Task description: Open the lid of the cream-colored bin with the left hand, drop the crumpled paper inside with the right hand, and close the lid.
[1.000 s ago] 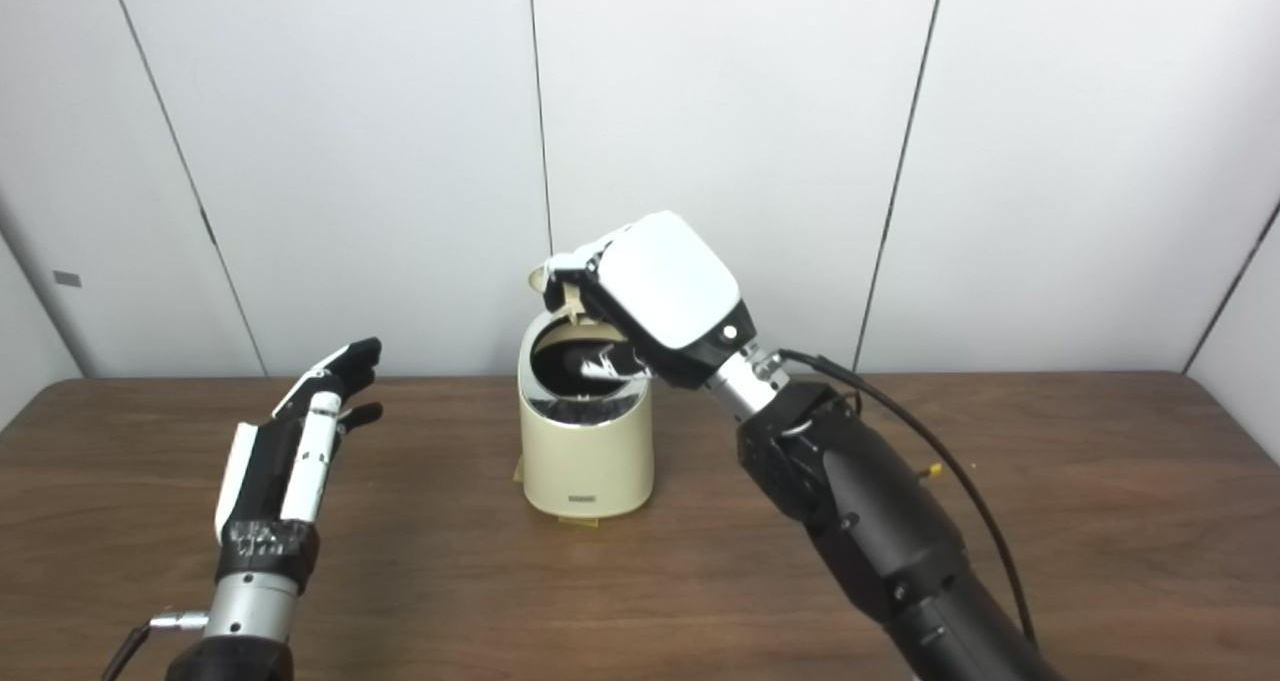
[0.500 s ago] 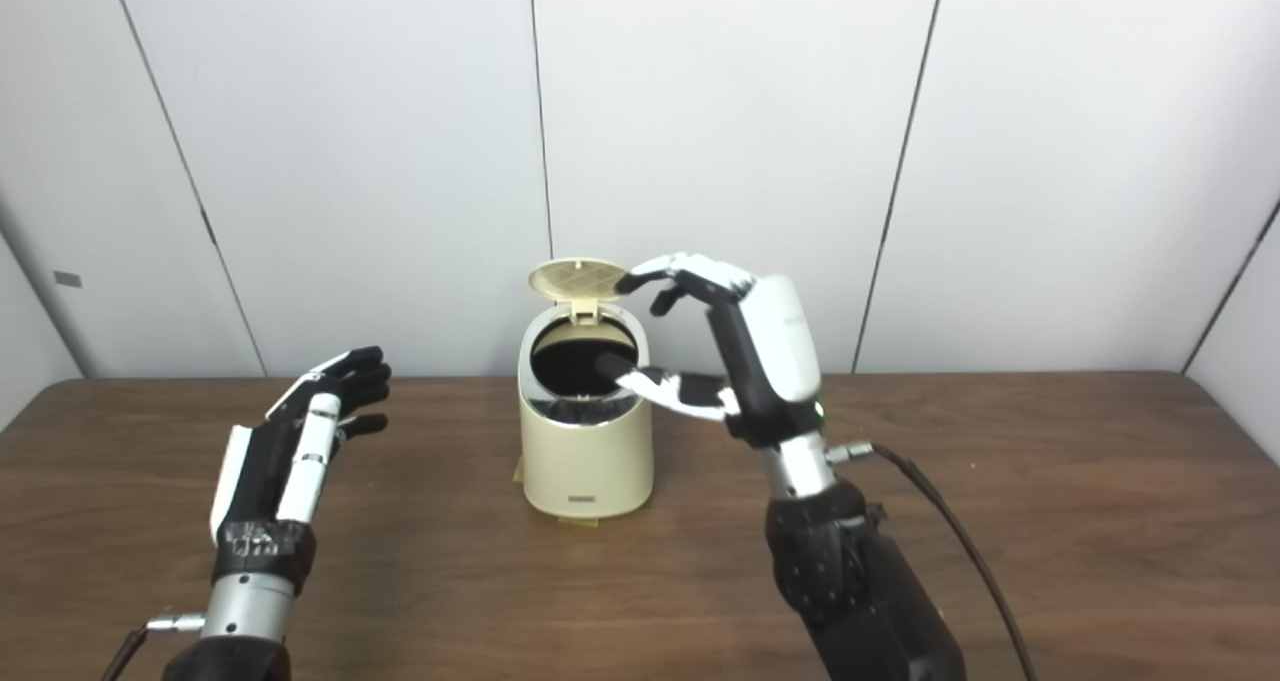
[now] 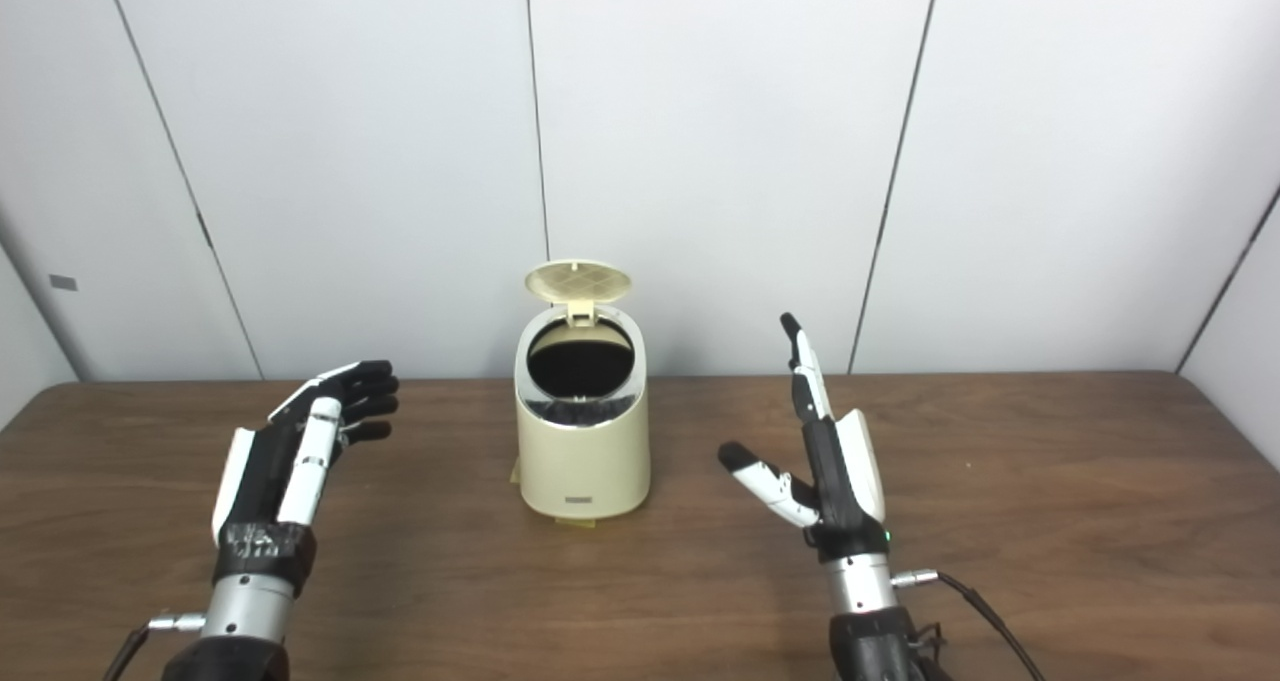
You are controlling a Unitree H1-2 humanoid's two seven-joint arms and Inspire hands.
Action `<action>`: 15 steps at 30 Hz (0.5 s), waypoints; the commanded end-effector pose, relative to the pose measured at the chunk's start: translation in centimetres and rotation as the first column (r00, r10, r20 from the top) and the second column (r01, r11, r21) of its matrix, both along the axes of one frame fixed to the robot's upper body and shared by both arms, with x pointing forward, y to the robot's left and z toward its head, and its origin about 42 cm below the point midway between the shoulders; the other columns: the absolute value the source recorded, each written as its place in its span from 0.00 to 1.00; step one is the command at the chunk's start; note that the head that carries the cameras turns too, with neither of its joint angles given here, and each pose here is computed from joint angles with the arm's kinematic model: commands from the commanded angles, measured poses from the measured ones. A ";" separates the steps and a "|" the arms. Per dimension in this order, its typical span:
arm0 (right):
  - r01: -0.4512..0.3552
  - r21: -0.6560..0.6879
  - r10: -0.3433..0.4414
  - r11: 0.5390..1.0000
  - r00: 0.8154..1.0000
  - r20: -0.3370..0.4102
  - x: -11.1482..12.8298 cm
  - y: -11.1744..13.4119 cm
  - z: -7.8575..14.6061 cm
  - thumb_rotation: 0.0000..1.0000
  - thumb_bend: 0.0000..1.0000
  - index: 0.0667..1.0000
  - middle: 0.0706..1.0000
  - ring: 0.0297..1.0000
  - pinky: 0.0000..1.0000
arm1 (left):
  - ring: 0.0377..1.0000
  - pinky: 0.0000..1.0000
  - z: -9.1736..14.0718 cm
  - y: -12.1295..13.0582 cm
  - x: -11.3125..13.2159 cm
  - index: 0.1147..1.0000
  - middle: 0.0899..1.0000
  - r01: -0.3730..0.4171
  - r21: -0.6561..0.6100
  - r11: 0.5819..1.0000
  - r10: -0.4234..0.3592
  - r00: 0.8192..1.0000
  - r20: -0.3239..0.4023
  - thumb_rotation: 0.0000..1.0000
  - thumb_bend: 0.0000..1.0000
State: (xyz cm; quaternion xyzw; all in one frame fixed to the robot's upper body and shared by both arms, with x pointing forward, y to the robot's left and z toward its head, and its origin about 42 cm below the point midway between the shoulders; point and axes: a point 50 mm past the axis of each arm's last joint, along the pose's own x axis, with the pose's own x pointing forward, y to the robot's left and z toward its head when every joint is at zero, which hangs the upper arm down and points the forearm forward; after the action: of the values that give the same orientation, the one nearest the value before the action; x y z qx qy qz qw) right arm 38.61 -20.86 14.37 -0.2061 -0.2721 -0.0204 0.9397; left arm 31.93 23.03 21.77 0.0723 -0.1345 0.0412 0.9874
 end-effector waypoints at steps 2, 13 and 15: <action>-0.029 0.004 0.029 1.000 1.000 -0.002 -1.2 -0.3 -0.6 0.94 0.61 1.00 1.00 1.00 0.97 | 0.73 0.71 2.2 0.1 0.8 0.71 0.71 0.021 0.027 0.999 -0.023 0.997 0.078 0.91 0.23; -0.035 0.056 0.042 0.998 0.992 -0.123 -3.7 0.1 -3.8 0.90 0.53 1.00 1.00 1.00 0.93 | 0.87 0.83 12.1 0.2 5.6 0.84 0.83 0.008 0.360 0.933 -0.108 0.960 0.259 1.00 0.47; -0.029 0.057 0.037 0.998 0.989 -0.142 -4.1 0.1 -4.4 0.91 0.52 1.00 1.00 1.00 0.94 | 0.87 0.83 14.6 -0.5 6.9 0.84 0.84 -0.030 0.443 0.896 -0.117 0.947 0.300 1.00 0.53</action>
State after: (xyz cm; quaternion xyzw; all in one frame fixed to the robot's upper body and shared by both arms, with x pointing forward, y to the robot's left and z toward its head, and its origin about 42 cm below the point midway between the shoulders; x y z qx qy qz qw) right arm 36.96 -21.37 13.50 -0.1886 -0.2476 -0.0052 0.9503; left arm 38.00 23.02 33.20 0.2535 -0.2571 -0.0100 0.9325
